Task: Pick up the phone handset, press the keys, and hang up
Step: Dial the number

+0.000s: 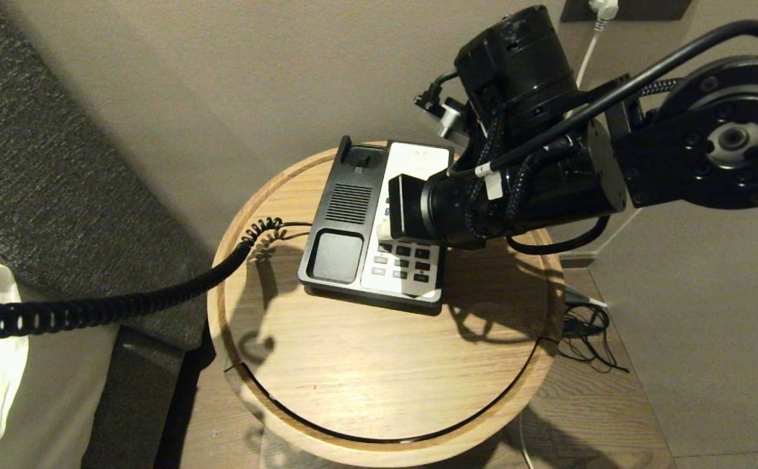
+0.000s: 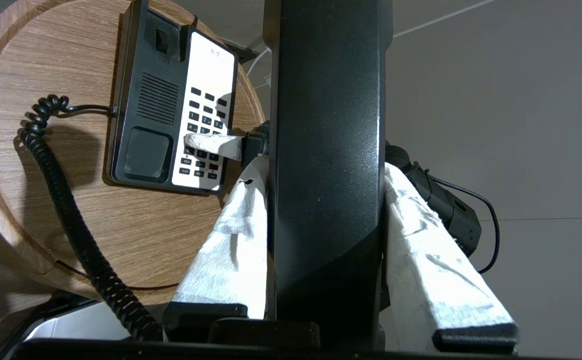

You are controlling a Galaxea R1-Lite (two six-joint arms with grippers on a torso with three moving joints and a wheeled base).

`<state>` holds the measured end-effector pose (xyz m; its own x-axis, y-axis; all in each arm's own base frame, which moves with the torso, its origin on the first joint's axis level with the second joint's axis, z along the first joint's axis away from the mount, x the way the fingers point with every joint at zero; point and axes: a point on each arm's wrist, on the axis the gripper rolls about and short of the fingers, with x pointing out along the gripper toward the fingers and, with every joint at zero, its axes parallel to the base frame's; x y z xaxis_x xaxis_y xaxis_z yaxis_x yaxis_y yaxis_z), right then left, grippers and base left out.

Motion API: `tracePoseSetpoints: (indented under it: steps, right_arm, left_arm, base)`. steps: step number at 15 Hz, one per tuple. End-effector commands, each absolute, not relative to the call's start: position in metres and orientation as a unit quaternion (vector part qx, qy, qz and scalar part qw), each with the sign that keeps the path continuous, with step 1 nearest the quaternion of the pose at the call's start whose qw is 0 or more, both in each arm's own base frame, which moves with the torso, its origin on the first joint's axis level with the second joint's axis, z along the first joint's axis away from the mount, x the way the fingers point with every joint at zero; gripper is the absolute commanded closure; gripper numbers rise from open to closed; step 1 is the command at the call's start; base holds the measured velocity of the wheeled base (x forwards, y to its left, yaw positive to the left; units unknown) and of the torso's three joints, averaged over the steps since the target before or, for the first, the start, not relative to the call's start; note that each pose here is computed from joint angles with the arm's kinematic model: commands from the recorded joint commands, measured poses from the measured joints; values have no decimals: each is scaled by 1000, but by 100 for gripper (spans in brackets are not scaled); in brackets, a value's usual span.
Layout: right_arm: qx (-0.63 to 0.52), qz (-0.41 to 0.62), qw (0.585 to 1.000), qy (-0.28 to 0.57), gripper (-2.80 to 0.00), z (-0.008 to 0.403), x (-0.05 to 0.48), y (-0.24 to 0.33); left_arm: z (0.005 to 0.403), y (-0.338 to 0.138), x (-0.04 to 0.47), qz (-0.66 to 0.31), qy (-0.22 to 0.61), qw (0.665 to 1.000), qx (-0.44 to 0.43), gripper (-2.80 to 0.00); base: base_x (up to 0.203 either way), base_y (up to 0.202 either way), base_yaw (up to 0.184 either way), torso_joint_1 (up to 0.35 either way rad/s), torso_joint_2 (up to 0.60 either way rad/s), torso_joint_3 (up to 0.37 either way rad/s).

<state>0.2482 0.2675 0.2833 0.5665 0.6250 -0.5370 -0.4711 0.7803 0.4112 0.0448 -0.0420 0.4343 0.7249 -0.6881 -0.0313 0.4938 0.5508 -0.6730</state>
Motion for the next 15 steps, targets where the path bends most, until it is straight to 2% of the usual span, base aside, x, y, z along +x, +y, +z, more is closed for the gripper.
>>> tracePoseSetpoints:
  steps: [1, 6, 15]
  right_arm:
    - [114, 312, 878, 345, 0, 285, 247, 266]
    - [127, 325, 879, 325, 0, 305, 235, 259]
    - [96, 296, 868, 387, 0, 288, 219, 241]
  left_arm:
    - [434, -42, 45, -339, 150, 868, -331, 0]
    - [432, -41, 44, -337, 151, 868, -331, 0]
    - [430, -39, 42, -336, 152, 869, -331, 0]
  base:
    - [0, 0, 0, 0, 0, 0]
    - [0, 0, 0, 0, 0, 0]
    - [0, 0, 0, 0, 0, 0]
